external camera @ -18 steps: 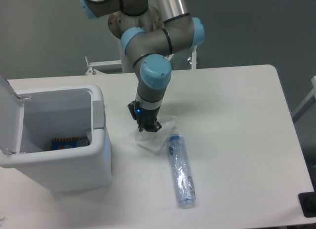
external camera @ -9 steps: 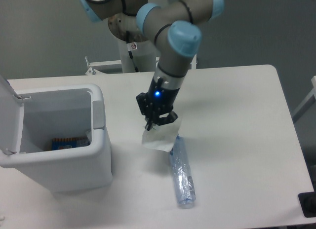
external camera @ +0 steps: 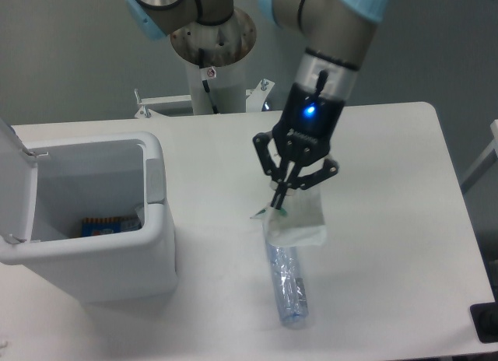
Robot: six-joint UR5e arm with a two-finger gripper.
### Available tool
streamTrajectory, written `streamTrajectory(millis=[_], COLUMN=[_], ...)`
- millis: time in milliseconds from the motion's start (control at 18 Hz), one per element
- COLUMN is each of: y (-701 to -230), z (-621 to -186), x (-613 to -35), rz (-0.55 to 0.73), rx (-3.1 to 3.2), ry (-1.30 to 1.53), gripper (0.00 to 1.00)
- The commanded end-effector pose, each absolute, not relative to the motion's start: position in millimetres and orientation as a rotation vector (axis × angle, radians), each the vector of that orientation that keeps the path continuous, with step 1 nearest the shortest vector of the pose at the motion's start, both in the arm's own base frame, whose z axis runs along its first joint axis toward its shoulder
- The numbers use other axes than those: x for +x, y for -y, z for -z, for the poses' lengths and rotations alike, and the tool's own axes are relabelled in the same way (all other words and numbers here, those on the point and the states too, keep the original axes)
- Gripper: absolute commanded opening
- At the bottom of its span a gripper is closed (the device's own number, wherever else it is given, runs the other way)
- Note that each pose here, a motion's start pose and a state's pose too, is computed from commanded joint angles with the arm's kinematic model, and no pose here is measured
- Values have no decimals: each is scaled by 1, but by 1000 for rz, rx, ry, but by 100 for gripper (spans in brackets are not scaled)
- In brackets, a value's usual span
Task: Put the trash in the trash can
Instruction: 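Carry the held tissue over the white trash bin opening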
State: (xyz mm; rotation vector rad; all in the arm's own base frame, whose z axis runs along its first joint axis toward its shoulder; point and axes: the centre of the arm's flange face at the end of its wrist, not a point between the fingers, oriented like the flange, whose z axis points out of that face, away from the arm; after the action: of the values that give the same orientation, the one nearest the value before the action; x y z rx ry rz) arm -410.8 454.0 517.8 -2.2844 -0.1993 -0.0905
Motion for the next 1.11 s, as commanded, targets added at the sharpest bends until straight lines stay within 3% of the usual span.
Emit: streamTrajectory(millis=[278, 611, 1111], y=[-454, -474, -517], z=[-539, -577, -564], x=[-392, -314, -204], rz=[142, 207, 342], rx=[-2254, -2224, -2275], ry=[333, 328, 146], gripper=[0, 0, 0])
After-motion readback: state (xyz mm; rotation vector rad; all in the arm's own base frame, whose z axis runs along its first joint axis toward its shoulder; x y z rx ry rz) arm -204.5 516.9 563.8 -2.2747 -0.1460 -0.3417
